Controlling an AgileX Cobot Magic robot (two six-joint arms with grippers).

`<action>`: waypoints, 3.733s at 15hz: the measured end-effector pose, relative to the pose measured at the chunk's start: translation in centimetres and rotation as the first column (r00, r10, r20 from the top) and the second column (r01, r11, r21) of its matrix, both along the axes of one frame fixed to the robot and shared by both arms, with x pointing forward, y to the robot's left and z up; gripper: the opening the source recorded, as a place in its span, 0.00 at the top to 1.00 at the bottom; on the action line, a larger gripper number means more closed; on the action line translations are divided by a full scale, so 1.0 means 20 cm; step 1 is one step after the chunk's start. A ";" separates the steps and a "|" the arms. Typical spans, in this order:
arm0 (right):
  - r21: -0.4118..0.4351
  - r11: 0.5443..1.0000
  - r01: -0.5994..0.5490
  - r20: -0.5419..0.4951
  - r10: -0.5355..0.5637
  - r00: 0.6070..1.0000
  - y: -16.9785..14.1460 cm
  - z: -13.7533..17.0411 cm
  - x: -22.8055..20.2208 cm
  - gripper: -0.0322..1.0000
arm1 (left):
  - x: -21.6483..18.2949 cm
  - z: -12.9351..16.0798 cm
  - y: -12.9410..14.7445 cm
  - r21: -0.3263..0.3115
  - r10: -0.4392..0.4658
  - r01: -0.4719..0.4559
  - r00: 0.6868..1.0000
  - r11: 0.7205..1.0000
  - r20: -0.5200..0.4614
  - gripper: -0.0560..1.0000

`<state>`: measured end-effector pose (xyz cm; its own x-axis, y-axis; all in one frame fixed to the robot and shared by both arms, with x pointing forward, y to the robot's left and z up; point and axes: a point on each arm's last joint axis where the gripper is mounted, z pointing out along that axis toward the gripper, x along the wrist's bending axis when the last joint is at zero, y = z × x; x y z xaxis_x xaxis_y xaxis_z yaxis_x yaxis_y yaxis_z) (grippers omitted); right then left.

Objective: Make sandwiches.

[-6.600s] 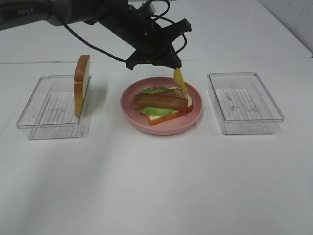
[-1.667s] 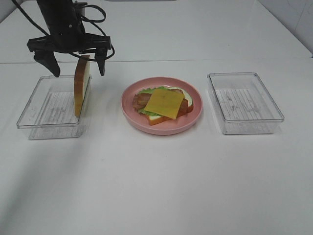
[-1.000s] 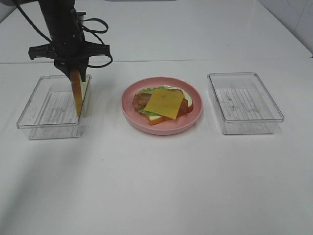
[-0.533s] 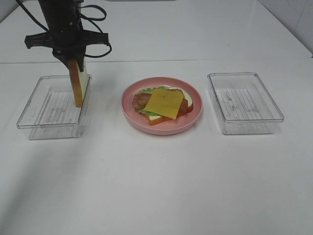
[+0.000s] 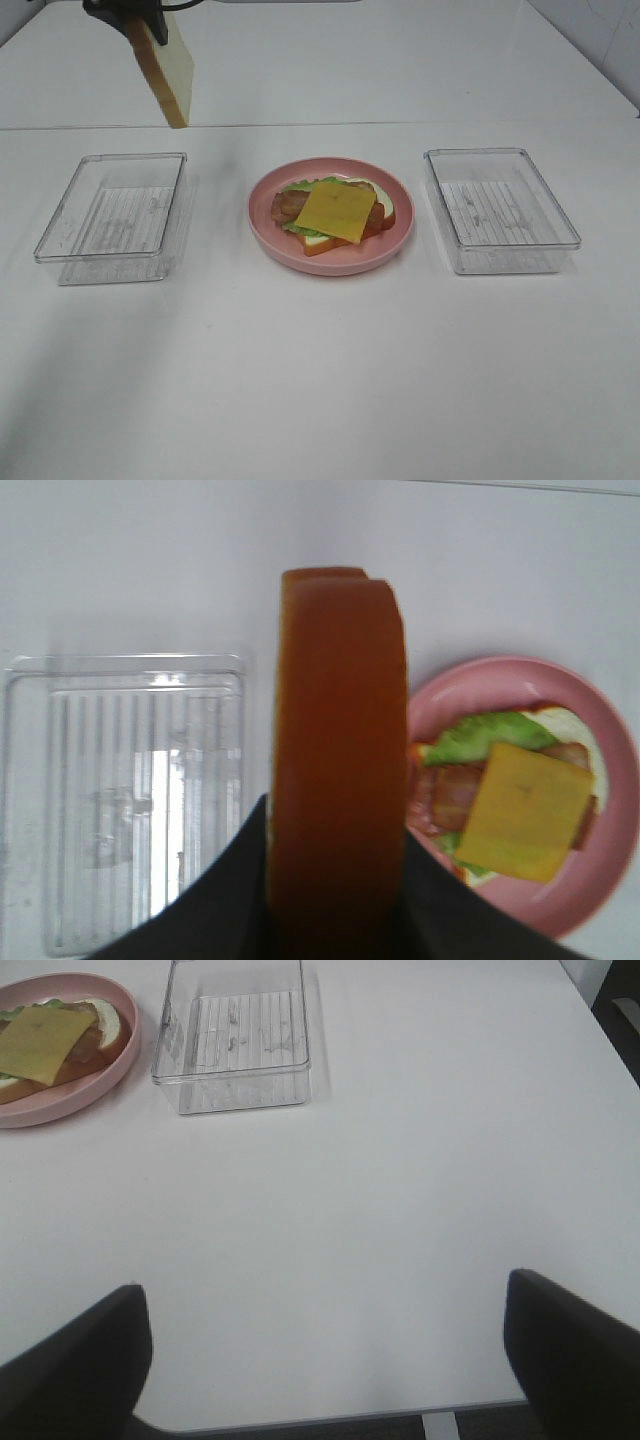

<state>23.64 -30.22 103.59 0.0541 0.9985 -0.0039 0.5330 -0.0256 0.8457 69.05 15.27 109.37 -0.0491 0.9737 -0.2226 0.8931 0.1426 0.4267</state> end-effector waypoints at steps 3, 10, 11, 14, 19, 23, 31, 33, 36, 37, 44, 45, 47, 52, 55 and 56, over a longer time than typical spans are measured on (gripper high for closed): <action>0.000 1.000 0.000 0.000 0.000 1.000 0.00 0.00 0.00 0.08 | -0.02 0.02 -0.07 -0.134 -0.093 0.091 0.996 0.987 -0.011 0.77; 0.000 1.000 0.000 0.000 0.000 1.000 0.00 0.00 0.00 0.08 | 0.04 -0.18 -0.29 -0.372 -0.253 0.230 0.967 0.899 -0.015 0.77; 0.000 1.000 0.000 0.000 0.000 1.000 0.00 0.00 0.00 0.08 | 0.04 -0.21 -0.31 -0.370 -0.267 0.239 0.964 0.897 -0.023 0.77; 0.000 1.000 0.000 0.000 0.000 1.000 0.00 0.00 0.00 0.08 | 0.02 -0.37 -0.49 -0.388 -0.355 0.311 0.934 0.868 -0.046 0.77; 0.000 1.000 0.000 0.000 0.000 1.000 0.00 0.00 0.00 0.08 | 0.05 -0.55 -0.57 -0.473 -0.391 0.324 0.919 0.819 -0.047 0.77; 0.000 1.000 0.000 0.000 0.000 1.000 0.00 0.00 0.00 0.08 | 0.06 -0.67 -0.58 -0.457 -0.423 0.353 0.904 0.817 -0.059 0.77; 0.000 1.000 0.000 0.000 0.000 1.000 0.00 0.00 0.00 0.08 | 0.09 -0.79 -0.52 -0.324 -0.312 0.248 0.936 0.913 -0.164 0.68; 0.000 1.000 0.000 0.000 0.000 1.000 0.00 0.00 0.00 0.08 | 0.10 -0.80 -0.50 -0.280 -0.311 0.259 0.937 0.924 -0.160 0.34; 0.000 1.000 0.000 0.000 0.000 1.000 0.00 0.00 0.00 0.08 | 0.10 -0.80 -0.49 -0.264 -0.314 0.265 0.935 0.927 -0.164 0.04; 0.000 1.000 0.000 0.000 0.000 1.000 0.00 0.00 0.00 0.08 | 0.10 -0.80 -0.48 -0.247 -0.319 0.272 0.932 0.930 -0.172 0.02; 0.001 1.000 -0.001 0.000 0.001 1.000 0.00 0.00 0.00 0.08 | 0.10 -0.41 -0.38 -0.020 -0.312 0.311 0.948 0.950 -0.069 0.01; 0.003 1.000 -0.002 0.000 0.002 1.000 0.00 0.00 0.00 0.08 | 0.08 -0.33 -0.36 -0.011 -0.309 0.309 0.950 0.951 -0.038 0.01; 0.004 1.000 -0.003 0.000 0.003 1.000 0.00 0.00 0.00 0.08 | 0.02 -0.17 -0.30 0.032 -0.297 0.296 0.955 0.955 0.004 0.01; 0.006 1.000 -0.004 0.000 0.004 1.000 0.00 0.00 0.00 0.08 | -0.21 -0.01 0.05 0.125 -0.226 0.233 0.972 0.964 -0.065 0.01; 0.006 1.000 -0.004 0.000 0.004 1.000 0.00 0.00 0.00 0.08 | -0.51 0.14 0.41 0.187 -0.120 0.130 0.990 0.974 -0.068 0.01; 0.006 1.000 -0.004 0.000 0.004 1.000 0.00 0.00 0.00 0.08 | -0.56 0.15 0.47 0.191 -0.100 0.111 0.993 0.975 -0.066 0.01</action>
